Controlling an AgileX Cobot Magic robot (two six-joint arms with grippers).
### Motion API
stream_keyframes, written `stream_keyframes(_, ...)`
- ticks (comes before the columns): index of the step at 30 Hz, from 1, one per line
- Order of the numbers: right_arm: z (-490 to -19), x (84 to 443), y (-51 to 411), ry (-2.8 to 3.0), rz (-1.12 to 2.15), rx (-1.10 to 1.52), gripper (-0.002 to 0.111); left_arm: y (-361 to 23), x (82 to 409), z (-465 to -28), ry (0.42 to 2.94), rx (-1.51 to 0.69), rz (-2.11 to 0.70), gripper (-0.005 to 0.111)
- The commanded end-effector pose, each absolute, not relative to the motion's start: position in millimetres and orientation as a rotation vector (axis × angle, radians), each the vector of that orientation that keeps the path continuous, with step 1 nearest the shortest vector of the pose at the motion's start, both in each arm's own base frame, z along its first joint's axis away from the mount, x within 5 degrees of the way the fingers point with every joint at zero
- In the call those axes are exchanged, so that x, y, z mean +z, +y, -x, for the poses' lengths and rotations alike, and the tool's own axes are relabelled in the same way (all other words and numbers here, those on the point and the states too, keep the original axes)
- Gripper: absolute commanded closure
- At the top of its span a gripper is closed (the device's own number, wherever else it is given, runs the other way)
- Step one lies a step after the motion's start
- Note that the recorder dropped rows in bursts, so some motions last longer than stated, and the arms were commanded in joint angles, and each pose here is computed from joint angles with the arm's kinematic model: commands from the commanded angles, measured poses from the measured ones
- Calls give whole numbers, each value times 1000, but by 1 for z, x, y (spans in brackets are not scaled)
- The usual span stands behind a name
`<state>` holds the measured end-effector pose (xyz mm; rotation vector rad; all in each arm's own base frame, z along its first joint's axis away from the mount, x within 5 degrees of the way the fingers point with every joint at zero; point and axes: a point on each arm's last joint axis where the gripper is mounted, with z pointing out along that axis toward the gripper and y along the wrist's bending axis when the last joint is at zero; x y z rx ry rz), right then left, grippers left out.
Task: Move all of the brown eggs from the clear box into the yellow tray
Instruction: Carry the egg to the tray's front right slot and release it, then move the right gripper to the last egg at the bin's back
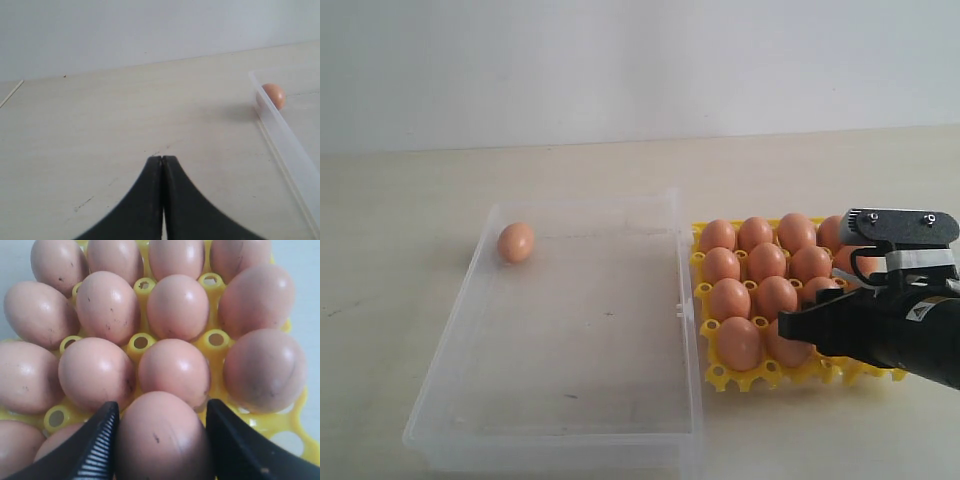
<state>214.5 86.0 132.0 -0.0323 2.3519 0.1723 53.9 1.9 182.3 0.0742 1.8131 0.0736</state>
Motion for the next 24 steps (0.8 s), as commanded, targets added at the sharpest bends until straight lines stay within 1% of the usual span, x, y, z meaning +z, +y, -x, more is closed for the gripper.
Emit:
stream_keyframes(1,-216,135,86,2341,41,176,64,2,185,-54,1796,70,-73,107)
stream_keyframes(3,-215,137,86,2338,41,182,59,2,185,-54,1796,70,-73,107)
stream_keyframes(8,-214,141,86,2330,46,192,56,2,185,-54,1796,70,-73,107)
stream_keyframes(13,-214,141,86,2331,67,184,47,2,185,-54,1796,70,-73,107)
stream_keyframes(24,-215,141,86,2317,69,178,47,2,185,-54,1796,70,-73,107)
